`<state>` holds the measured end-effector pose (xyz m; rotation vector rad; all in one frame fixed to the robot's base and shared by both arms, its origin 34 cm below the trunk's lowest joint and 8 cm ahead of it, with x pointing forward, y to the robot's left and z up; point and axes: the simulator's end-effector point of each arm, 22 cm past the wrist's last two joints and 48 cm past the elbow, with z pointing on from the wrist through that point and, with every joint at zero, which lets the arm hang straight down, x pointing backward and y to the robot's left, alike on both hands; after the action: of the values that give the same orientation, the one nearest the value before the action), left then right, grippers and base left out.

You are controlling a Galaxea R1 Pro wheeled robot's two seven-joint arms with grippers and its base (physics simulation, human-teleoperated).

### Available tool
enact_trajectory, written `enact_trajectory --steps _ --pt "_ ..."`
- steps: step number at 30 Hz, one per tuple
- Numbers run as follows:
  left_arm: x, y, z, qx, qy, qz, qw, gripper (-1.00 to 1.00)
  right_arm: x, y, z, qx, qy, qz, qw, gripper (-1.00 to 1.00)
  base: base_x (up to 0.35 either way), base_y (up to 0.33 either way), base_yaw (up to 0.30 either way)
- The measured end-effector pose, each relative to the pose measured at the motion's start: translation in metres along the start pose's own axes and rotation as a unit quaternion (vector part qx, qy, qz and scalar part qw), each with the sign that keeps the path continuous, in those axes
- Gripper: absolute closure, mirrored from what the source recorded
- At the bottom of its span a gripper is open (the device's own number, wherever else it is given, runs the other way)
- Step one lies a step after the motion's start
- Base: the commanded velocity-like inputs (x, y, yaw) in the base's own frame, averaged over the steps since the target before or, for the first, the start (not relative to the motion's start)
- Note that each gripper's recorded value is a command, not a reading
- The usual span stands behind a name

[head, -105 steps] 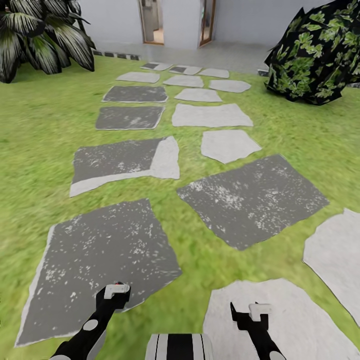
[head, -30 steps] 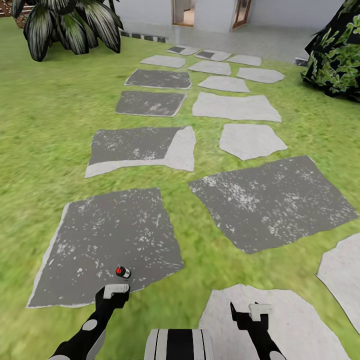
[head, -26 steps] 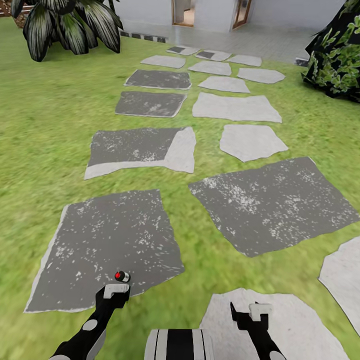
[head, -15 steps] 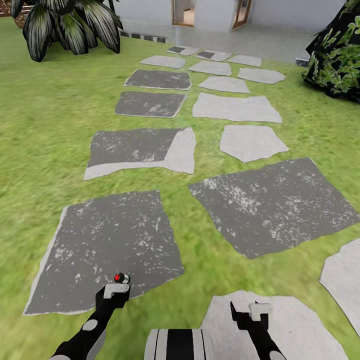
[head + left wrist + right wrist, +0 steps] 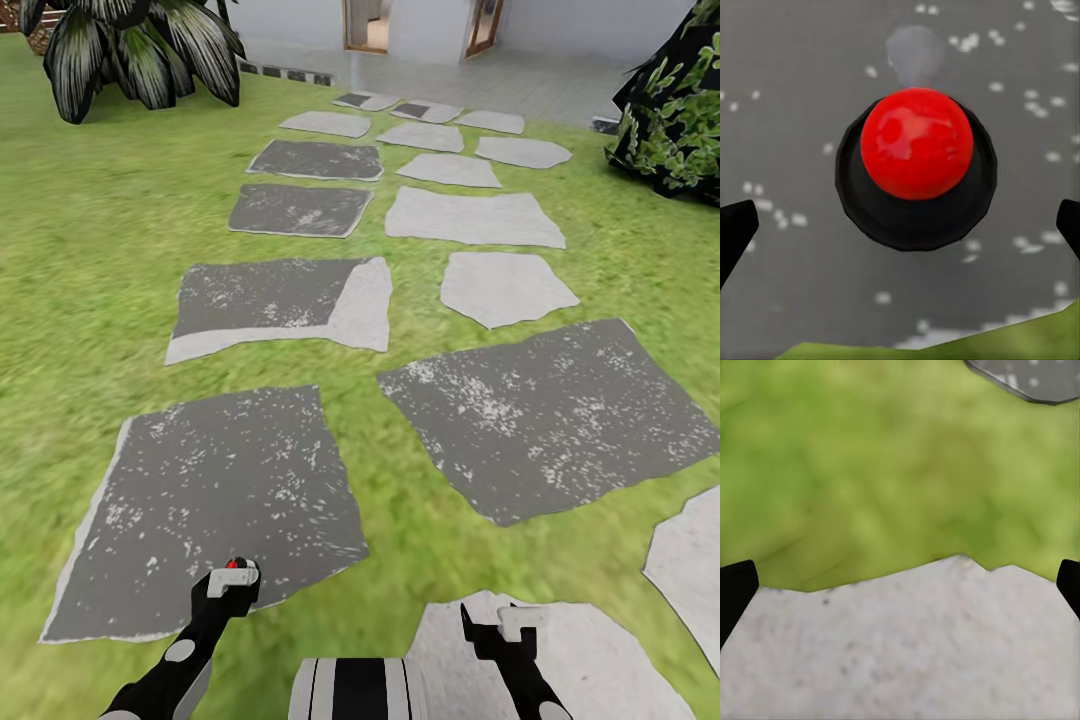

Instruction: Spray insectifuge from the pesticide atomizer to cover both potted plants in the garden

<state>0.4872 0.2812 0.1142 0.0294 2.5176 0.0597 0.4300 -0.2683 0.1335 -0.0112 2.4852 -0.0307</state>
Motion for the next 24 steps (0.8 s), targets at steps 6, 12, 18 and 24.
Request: enact_trajectory --steps 6,12,18,24 --pt "0.0000 0.0000 -0.0001 0.000 0.000 0.000 1.0000 -1.00 -0.0001 0.0000 -0.0001 0.000 0.000 0.000 1.0000 -1.00 0.058 0.000 0.000" --pt "0.0002 0.0000 -0.0001 0.000 0.000 0.000 1.0000 -1.00 -0.0001 0.0000 0.0000 0.000 0.000 0.000 1.0000 -1.00 0.018 0.000 0.000" --pt "-0.0031 0.0002 -0.0006 0.000 -0.003 0.000 1.0000 -1.00 -0.0033 -0.0001 -0.0002 0.000 -0.003 0.000 1.0000 -1.00 0.001 0.000 0.000" --pt "-0.0047 0.0003 -0.0009 0.000 -0.004 0.000 1.0000 -1.00 -0.0047 -0.0001 -0.0004 0.000 -0.005 0.000 1.0000 -1.00 0.000 0.000 0.000"
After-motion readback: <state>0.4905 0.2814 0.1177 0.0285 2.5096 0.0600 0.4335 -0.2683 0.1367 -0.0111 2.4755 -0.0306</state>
